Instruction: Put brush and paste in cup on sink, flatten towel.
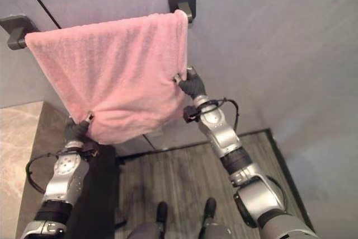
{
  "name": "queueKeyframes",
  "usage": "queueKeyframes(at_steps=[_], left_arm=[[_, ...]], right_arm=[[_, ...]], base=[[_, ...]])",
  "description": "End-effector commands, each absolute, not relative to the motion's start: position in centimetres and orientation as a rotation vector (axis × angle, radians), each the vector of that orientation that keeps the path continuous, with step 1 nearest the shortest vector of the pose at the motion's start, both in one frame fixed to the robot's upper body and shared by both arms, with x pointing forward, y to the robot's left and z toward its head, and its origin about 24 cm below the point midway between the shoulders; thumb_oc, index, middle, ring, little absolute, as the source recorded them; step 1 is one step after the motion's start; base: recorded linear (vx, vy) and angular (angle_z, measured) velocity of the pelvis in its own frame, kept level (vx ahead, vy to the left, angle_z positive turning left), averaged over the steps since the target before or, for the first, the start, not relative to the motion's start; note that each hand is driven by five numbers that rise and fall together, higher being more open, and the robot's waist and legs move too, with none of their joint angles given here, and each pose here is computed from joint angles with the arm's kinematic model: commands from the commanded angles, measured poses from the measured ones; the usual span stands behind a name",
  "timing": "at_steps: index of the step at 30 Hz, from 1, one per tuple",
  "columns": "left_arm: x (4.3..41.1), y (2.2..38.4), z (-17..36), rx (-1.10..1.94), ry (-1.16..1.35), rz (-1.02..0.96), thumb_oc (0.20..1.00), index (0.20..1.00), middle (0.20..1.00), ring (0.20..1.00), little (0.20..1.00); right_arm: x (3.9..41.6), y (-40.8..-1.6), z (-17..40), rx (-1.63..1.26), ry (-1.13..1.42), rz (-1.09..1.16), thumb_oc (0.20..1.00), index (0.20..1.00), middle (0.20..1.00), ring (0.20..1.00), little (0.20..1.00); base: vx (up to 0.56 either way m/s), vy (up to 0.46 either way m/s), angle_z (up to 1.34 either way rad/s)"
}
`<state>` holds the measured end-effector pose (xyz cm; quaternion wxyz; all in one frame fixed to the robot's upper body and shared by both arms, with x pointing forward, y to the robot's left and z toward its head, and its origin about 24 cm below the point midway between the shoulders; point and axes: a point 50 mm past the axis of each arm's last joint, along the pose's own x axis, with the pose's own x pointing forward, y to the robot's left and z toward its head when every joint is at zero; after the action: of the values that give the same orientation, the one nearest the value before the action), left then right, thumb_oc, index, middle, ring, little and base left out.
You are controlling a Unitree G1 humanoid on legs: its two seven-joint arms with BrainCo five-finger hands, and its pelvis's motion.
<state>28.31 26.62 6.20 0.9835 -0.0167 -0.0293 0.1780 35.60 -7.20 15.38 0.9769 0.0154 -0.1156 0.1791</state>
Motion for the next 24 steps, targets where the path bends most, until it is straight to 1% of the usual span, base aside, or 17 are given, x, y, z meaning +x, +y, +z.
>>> queueKeyframes(at_steps=[1, 13, 17, 21, 23, 24], left_arm=[[27.6, 29.7, 9.2, 0.083, -0.170, 0.424, 1.000, 1.000, 1.000, 1.000, 1.000], [27.4, 29.6, 8.9, 0.113, -0.156, 0.419, 1.000, 1.000, 1.000, 1.000, 1.000], [27.3, 29.7, 8.7, 0.129, -0.145, 0.423, 1.000, 1.000, 1.000, 1.000, 1.000], [26.6, 29.9, 8.6, 0.128, -0.142, 0.427, 1.000, 1.000, 1.000, 1.000, 1.000], [25.7, 29.8, 7.6, 0.093, -0.118, 0.440, 1.000, 1.000, 1.000, 1.000, 1.000], [24.9, 29.5, 6.5, 0.056, -0.092, 0.443, 1.000, 1.000, 1.000, 1.000, 1.000]], right_arm=[[35.2, -6.4, 14.8, 0.089, -0.224, 0.382, 1.000, 1.000, 1.000, 1.000, 1.000], [35.0, -6.9, 13.7, 0.088, -0.188, 0.360, 1.000, 1.000, 1.000, 1.000, 1.000], [35.1, -8.0, 13.0, 0.047, -0.171, 0.326, 1.000, 1.000, 1.000, 1.000, 1.000], [34.5, -10.9, 10.9, -0.006, -0.116, 0.246, 1.000, 1.000, 1.000, 1.000, 1.000], [33.8, -13.5, 9.4, -0.045, -0.072, 0.176, 1.000, 1.000, 1.000, 1.000, 1.000], [33.0, -16.2, 8.2, -0.082, -0.038, 0.099, 1.000, 1.000, 1.000, 1.000, 1.000]], base=[[0.00, 0.000, 0.00], [0.00, 0.000, 0.00], [0.00, 0.000, 0.00], [0.00, 0.000, 0.00], [0.00, 0.000, 0.00], [0.00, 0.000, 0.00]])
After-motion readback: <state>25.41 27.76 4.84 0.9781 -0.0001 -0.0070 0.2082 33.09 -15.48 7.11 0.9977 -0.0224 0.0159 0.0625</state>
